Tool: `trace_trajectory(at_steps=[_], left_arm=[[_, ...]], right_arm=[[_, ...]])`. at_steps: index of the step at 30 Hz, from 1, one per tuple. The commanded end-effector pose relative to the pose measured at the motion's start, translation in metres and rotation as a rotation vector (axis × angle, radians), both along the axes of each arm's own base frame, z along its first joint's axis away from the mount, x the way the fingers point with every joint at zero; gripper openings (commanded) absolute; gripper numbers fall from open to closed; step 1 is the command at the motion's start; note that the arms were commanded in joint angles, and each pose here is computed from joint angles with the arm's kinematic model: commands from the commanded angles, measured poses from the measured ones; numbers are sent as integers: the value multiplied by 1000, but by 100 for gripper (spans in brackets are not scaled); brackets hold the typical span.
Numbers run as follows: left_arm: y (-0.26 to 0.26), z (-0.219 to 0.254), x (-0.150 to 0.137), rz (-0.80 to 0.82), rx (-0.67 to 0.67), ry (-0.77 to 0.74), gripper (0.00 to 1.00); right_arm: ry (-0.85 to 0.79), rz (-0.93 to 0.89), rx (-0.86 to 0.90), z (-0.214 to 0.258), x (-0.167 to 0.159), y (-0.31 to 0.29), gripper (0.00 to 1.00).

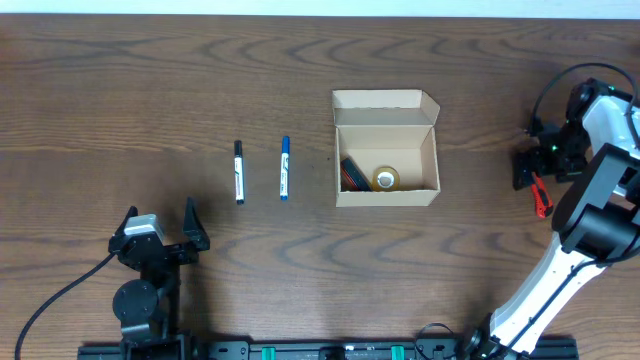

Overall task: Pack container
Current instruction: 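Lower the right gripper and grasp the red box cutter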

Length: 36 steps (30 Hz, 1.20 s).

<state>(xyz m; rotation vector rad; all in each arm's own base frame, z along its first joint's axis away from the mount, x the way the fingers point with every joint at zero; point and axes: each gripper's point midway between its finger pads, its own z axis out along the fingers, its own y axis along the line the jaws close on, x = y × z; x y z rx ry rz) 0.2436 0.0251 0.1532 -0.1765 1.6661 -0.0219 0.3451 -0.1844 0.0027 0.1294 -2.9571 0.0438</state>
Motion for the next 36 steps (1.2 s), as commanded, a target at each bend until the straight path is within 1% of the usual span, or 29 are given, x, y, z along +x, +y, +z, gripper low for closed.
trace_trajectory(at_steps=[1,9,12,13,16,19,21,27,29,31,36], left_arm=[[-1,-16,-1,-8,-3,47,95],[-1,-16,-1,-8,-3,47,95],[-1,-16,-1,-8,-3,47,95],[-1,-15,-1,-8,-3,46,95],[-1,-16,-1,-8,-4,47,95],[-1,-16,-1,-8,-3,47,95],[-1,-16,-1,-8,-3,47,95],[-1,-16,-1,-8,-3,47,95],[-1,-16,-1,-8,-3,47,95],[-1,-16,-1,-8,-3,47,95],[-1,-16,-1,-8,-3,47,95]], right_arm=[[6,0,-18,-2,-1,-1,94],[-12,-2,-17,-3,3,-1,93],[-17,-3,-15,-4,4,-1,85],[-18,-4,-14,-4,5,-1,84],[-24,-5,-1,-4,6,1,86],[-19,-6,4,-7,3,3,86],[-11,-10,9,-11,0,5,85],[23,-10,27,-30,-16,13,88],[28,-9,25,-31,-18,13,86],[24,-8,19,-31,-16,11,81],[23,-8,19,-31,-16,12,45]])
